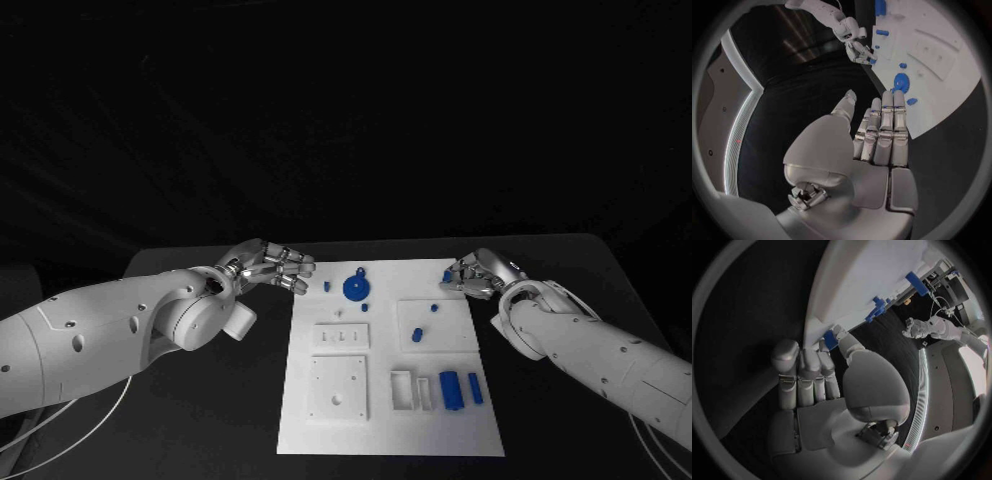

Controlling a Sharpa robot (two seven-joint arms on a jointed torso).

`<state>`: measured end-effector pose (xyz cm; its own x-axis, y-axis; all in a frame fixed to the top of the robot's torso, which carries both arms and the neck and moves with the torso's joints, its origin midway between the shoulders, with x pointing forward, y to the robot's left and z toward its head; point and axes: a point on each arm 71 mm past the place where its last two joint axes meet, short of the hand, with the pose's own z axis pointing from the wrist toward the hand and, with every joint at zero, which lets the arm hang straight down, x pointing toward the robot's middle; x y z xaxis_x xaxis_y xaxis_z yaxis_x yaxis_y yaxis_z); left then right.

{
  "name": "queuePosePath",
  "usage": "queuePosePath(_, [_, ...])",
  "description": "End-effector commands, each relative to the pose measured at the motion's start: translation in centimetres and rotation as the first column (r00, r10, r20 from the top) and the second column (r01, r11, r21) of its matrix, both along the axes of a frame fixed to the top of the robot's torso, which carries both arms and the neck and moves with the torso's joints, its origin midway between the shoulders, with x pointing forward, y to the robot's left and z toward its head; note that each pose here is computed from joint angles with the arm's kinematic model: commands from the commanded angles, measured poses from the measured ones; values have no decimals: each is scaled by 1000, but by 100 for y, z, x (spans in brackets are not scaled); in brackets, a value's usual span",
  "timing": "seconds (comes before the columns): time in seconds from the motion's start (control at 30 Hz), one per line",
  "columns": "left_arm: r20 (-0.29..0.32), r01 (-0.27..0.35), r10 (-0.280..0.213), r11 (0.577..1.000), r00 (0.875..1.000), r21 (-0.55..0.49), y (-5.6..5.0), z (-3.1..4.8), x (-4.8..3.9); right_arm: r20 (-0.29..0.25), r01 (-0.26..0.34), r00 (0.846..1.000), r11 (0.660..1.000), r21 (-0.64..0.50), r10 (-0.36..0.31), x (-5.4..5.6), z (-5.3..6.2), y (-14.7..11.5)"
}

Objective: Assemble the parts on the task board

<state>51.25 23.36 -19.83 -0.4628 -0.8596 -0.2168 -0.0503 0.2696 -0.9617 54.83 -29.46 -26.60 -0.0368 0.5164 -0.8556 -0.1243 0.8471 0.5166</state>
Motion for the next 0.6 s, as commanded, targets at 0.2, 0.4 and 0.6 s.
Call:
queuePosePath(0.2, [-10,13,-13,1000,1000,3,-25,2,-9,29,13,999,1000,11,-13,-28,79,52])
queuePosePath(0.4, [-25,0,0,1000,1000,17,-29,31,3,35,-11,999,1000,15,10,-42,220,140])
queuePosePath(0.6, [-37,9,-6,997,999,70,-75,134,67,27,-64,998,998,14,64,-60,436,319])
